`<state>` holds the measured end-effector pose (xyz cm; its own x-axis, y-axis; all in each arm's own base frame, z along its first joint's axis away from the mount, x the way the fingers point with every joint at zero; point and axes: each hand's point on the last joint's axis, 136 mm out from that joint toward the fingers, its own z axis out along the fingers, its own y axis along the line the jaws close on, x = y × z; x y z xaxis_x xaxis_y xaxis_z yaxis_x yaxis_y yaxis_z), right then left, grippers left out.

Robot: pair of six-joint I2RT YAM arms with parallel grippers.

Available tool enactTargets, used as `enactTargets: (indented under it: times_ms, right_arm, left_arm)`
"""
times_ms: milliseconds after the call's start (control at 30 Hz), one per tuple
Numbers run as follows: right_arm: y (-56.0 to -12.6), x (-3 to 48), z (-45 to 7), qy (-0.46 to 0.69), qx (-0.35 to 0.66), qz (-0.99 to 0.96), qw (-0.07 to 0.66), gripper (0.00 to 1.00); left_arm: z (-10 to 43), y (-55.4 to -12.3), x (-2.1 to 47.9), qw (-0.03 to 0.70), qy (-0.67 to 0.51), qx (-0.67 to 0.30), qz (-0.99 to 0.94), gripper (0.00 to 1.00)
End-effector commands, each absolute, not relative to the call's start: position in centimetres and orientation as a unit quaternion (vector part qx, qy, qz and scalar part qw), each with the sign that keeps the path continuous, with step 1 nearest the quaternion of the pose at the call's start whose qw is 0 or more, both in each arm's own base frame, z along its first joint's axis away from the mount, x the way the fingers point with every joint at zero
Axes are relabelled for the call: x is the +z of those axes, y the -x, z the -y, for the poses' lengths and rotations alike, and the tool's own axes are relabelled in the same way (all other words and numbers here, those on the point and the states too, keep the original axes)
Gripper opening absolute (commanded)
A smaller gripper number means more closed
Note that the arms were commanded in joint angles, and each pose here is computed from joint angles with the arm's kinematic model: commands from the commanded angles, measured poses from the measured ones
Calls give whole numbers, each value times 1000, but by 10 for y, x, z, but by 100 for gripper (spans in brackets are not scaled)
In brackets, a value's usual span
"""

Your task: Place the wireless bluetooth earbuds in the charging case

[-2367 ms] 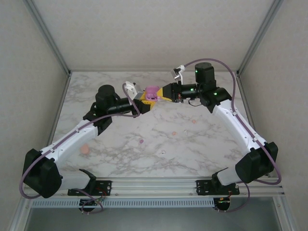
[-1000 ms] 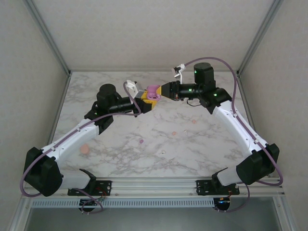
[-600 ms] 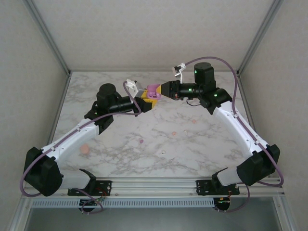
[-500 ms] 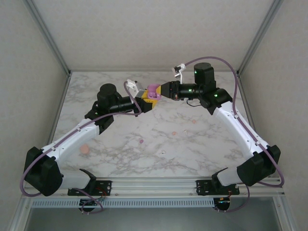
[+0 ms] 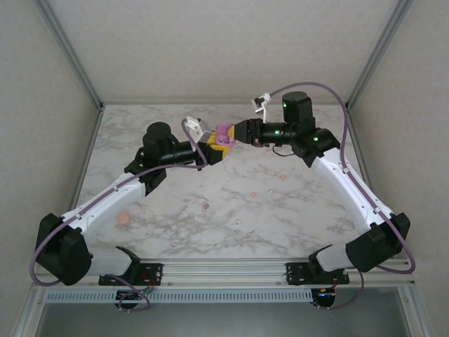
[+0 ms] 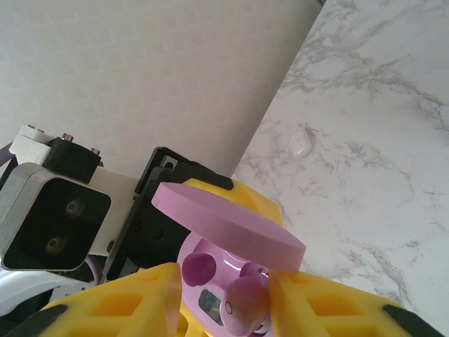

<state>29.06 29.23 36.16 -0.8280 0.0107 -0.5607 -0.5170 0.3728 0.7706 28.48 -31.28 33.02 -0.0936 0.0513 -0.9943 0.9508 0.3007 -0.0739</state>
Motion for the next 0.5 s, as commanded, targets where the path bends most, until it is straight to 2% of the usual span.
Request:
enactTargets:
  times_ms: [0, 133, 467]
  right_arm:
    - [-291, 372, -287, 157, 522, -794, 270, 41]
    - [-289, 378, -286, 158, 525, -790, 275, 44]
    - [-276, 395, -279, 169, 529, -777, 298, 45]
  left_arm:
    - [318, -275, 360, 558, -427, -433, -565, 28]
    - [318, -276, 358, 557, -427, -430, -568, 28]
    - [312, -283, 353, 569, -414, -407, -583, 28]
